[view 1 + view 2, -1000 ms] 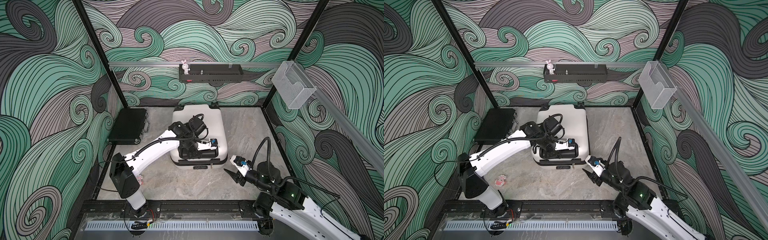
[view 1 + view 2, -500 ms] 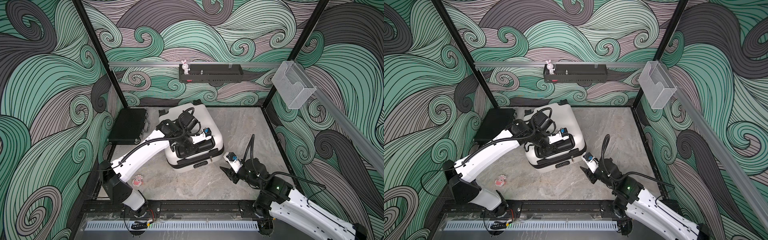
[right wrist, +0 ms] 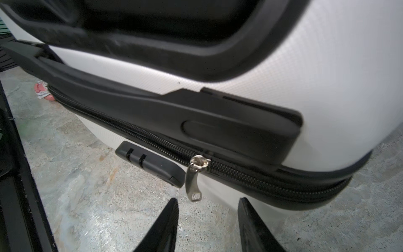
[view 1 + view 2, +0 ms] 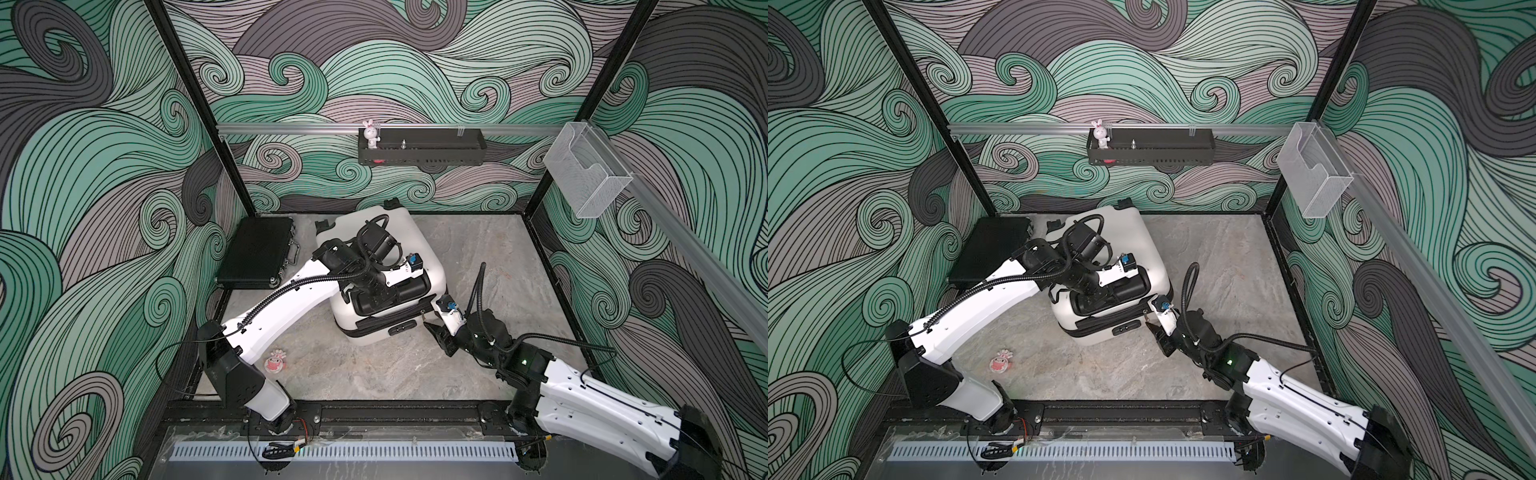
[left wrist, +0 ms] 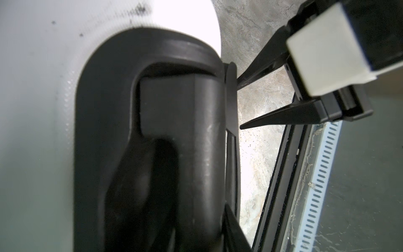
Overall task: Open the suitcase zippers
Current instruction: Unzip the zipper on the suitcase.
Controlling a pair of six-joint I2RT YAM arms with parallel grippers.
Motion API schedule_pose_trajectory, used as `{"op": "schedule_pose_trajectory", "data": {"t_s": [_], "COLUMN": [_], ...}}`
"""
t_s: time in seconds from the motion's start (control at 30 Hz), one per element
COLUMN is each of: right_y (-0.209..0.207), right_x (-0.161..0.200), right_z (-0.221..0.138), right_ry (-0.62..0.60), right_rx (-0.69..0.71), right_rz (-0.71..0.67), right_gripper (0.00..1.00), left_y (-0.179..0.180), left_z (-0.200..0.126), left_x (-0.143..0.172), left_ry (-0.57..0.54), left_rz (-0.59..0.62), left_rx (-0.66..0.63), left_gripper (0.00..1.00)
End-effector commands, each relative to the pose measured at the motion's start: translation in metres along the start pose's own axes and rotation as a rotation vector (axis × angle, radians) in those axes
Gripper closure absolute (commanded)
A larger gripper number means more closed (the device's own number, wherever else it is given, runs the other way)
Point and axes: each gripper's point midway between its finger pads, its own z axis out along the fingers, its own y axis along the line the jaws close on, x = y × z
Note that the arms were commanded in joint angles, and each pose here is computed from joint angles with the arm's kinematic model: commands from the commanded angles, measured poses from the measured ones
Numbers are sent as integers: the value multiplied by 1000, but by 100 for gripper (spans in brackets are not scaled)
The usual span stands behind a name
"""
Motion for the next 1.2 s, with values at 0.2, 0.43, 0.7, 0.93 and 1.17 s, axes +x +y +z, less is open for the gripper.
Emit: {"op": "schedule_pose_trajectory", "data": {"t_s": [0.2,0.43,0.7,0.93,1.17], "right_y": [5,0,-7,-14,-11], "right_x": [-15,-17,-14,-10,-6], "right_z": [14,19,12,7,10], "right_ry": [-72,-74,-77,-66,-39], "right_rx": [19,60,94,132,116], "right_rz": [40,37,42,41,35], "right_gripper": [56,71,90,98,73], "left_y": [12,9,10,9,8], "left_z": [-65,-65,-63,-62,-61], "left_x": [-68,-68,-64,-61,-59], "left_ry": [-310,-316,-304,-298,-295], "left_rz": [80,81,78,78,76], "left_rx": [-113,-99,-107,-109,-99], "left_gripper": [100,100,100,100,100]}}
